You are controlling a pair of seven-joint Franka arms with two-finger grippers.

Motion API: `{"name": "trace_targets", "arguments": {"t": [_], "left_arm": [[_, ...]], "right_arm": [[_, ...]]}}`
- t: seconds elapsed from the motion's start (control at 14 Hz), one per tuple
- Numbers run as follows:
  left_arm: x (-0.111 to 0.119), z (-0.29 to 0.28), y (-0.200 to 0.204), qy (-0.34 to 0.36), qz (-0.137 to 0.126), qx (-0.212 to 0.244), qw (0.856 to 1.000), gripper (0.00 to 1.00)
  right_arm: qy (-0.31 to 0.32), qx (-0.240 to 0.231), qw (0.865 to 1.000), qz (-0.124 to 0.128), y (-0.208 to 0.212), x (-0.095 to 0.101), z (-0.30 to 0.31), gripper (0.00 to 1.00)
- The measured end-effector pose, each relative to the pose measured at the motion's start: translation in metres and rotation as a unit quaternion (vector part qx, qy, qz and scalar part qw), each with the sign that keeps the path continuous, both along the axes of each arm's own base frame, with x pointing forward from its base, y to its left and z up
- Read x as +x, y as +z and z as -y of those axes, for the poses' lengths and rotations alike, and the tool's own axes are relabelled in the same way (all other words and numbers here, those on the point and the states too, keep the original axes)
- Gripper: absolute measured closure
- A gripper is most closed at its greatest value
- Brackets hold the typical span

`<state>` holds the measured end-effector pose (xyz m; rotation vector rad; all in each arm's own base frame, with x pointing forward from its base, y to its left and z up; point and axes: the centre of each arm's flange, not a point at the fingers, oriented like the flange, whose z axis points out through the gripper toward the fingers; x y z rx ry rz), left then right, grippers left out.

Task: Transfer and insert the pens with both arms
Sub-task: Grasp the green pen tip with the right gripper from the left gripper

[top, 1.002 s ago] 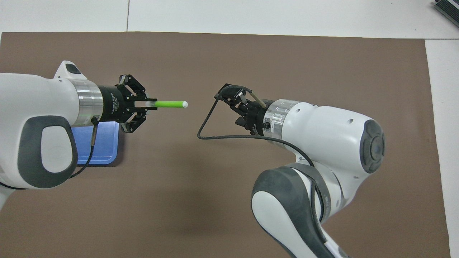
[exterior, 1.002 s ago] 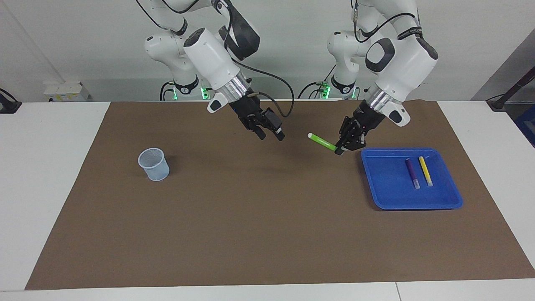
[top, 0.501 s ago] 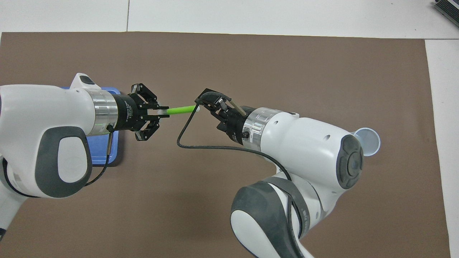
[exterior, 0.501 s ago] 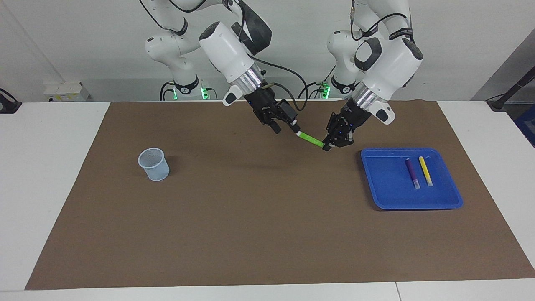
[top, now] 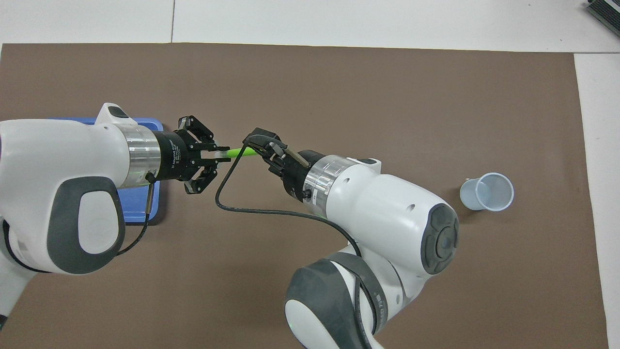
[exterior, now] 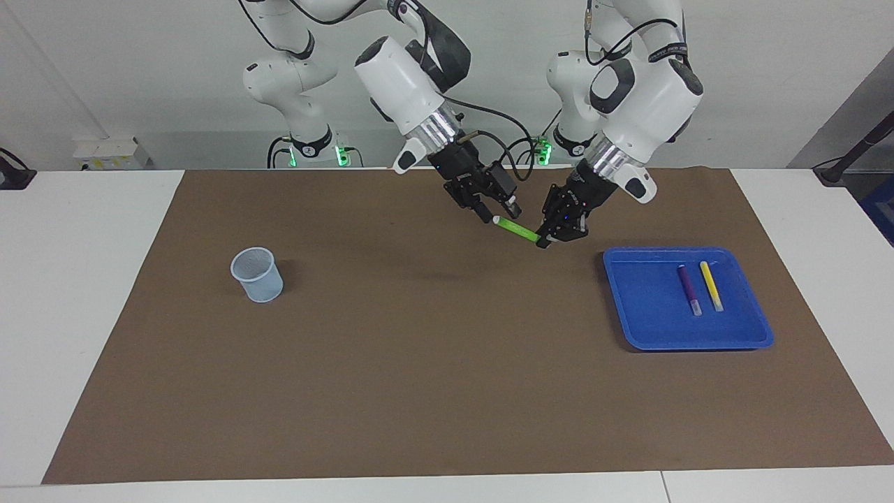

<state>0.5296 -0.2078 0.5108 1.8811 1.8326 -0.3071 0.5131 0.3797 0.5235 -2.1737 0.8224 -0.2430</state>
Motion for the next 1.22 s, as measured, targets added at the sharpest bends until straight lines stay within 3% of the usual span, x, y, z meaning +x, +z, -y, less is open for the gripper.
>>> {"name": "trace_targets", "arguments": {"t": [0.14, 0.29, 0.57, 0.64, 0.79, 1.07, 1.22], "left_arm": [[-0.0006, 0.0000, 0.0017, 0.002, 0.000, -0.001, 1.000, 0.84], [-0.0009, -0.0003, 0.0028, 0.003, 0.001, -0.001, 1.000, 0.84], [-0.0014, -0.0006, 0.0032, 0.006, -0.001, -0.002, 1.000, 0.84], [-0.0015, -0.0005, 0.0031, 0.007, -0.001, -0.002, 1.000, 0.84], [-0.0017, -0.0004, 0.0032, 0.008, -0.002, -0.002, 1.000, 0.84], [-0.0024, 0.0006, 0.0033, 0.009, -0.003, -0.003, 1.000, 0.84], [-0.0024, -0.0001, 0.0060, 0.012, 0.001, -0.004, 1.000, 0.84]], "right_arm": [[-0.002, 0.000, 1.000, 0.000, -0.0001, 0.0017, 0.0011, 0.31], [-0.003, 0.000, 1.000, 0.000, -0.0008, 0.0029, 0.0024, 0.49], [-0.004, -0.001, 1.000, -0.001, -0.0013, 0.0041, 0.0038, 0.50], [-0.004, -0.001, 1.000, -0.001, -0.0014, 0.0042, 0.0038, 0.57], [-0.005, 0.000, 1.000, -0.001, -0.0014, 0.0042, 0.0039, 0.60], [-0.007, 0.003, 1.000, 0.000, 0.0010, 0.0054, 0.0046, 0.79], [-0.015, 0.015, 1.000, -0.008, 0.0016, 0.0071, 0.0068, 0.82]]}}
